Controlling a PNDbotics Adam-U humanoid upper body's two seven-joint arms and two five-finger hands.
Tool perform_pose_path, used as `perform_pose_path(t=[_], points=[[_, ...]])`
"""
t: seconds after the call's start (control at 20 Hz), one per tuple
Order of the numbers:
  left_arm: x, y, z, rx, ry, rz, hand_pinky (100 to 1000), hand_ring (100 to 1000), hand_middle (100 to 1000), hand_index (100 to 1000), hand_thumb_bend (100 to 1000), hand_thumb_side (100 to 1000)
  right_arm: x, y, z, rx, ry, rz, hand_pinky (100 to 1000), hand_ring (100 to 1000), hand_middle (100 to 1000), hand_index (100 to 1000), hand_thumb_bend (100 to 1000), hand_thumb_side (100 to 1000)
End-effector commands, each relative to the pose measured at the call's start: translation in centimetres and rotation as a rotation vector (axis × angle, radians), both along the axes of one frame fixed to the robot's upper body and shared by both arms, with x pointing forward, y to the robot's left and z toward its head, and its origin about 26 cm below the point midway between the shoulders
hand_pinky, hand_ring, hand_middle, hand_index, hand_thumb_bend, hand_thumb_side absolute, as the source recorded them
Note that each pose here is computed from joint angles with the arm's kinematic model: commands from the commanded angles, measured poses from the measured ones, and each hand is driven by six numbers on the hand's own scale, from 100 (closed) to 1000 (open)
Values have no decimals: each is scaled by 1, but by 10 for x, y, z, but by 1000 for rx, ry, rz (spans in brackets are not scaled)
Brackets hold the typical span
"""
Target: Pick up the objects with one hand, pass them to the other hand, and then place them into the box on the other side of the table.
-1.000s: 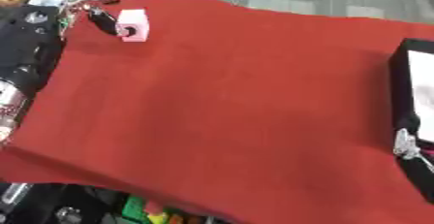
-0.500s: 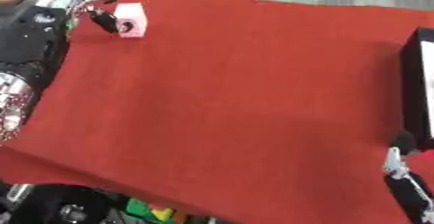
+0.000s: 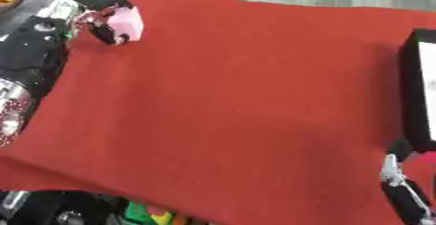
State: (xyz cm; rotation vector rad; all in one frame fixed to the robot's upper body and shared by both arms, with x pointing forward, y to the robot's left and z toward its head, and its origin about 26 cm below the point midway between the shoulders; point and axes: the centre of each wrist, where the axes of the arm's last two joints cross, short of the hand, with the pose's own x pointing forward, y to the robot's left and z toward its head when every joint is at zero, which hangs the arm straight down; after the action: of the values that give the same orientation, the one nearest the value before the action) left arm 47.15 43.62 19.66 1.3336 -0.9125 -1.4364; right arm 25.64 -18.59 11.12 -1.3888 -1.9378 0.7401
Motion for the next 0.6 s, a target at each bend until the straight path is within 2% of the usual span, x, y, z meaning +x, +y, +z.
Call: perform_pose_path(t=[0.05, 0.25, 0.45, 0.6], points=[[-4, 13, 21, 8, -121, 29, 949, 911, 929, 951, 265, 294, -1, 1, 7, 8, -24, 9, 747, 972, 758, 936, 100, 357], [-4, 12, 19, -4, -191, 18, 945, 915, 932, 953, 220, 289, -1, 2, 6, 9, -22, 9, 747, 972, 756, 936, 100, 357], [-6, 16, 6, -79, -115, 34, 951, 932, 943, 957, 135, 301, -2, 4, 7, 13, -21, 19, 746, 973, 754, 936, 100, 360], [-8, 21, -3, -143, -18, 62, 957, 945, 959, 964, 139, 313, -2, 5, 6, 19, -17, 24, 745, 974, 753, 936, 100, 362]])
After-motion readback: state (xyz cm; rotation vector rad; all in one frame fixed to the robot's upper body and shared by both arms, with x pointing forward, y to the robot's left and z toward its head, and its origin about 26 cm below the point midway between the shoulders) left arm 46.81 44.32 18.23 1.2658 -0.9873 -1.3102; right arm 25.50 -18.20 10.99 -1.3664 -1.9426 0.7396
